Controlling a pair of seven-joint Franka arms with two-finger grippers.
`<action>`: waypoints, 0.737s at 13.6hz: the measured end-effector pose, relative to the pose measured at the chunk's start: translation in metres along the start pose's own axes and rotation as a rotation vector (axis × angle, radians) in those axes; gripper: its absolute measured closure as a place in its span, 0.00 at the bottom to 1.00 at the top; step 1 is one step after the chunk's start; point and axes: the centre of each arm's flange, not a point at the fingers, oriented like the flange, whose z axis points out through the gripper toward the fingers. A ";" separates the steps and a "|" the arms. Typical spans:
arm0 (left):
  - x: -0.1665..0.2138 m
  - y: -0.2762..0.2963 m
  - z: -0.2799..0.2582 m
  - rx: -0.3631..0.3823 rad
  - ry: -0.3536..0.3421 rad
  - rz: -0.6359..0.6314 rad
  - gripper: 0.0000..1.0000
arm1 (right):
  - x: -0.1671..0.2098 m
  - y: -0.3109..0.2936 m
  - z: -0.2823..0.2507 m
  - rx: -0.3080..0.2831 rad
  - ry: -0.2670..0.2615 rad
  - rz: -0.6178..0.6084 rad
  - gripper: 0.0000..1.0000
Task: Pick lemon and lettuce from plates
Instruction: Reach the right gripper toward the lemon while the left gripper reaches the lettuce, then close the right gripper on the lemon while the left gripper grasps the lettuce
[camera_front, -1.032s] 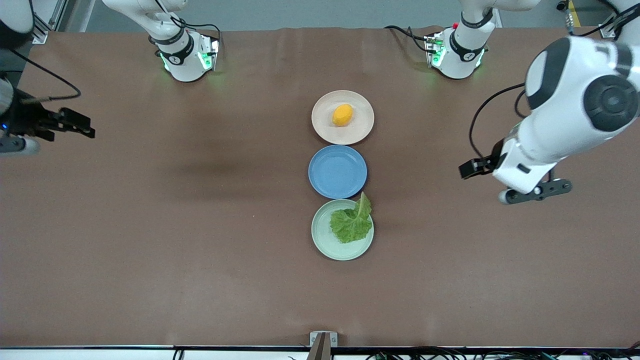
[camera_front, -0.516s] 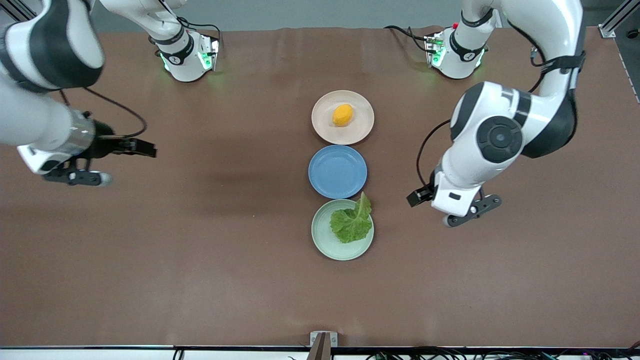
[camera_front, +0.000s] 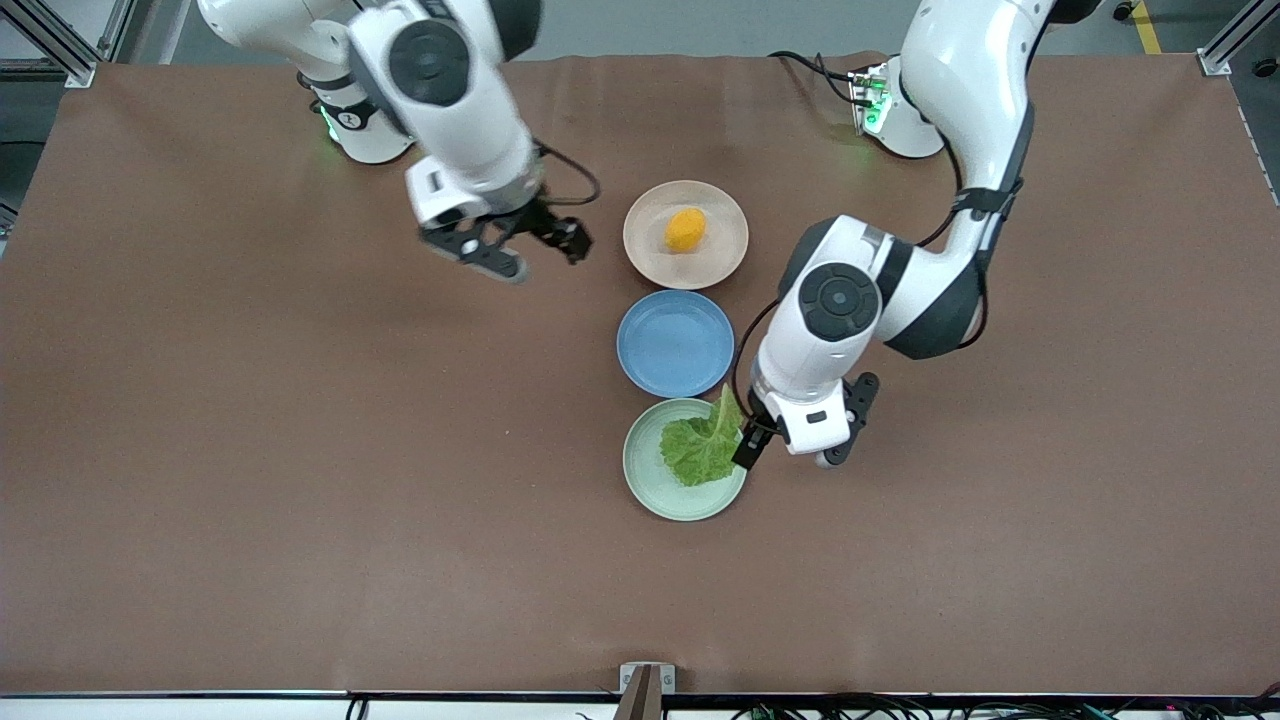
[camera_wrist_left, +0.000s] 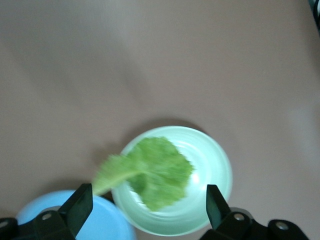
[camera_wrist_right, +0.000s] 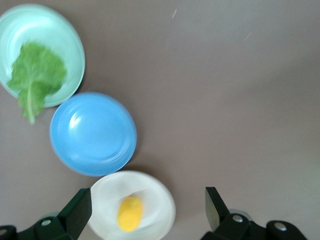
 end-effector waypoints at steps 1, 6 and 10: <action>-0.011 0.003 0.011 -0.031 -0.009 -0.090 0.00 | -0.030 -0.012 0.026 0.008 0.005 0.009 0.00; -0.039 0.001 0.075 -0.081 -0.048 -0.342 0.00 | -0.131 -0.052 0.159 -0.005 0.029 0.030 0.00; -0.045 -0.011 0.120 -0.029 -0.033 -0.349 0.00 | -0.174 -0.054 0.213 -0.034 0.080 0.058 0.00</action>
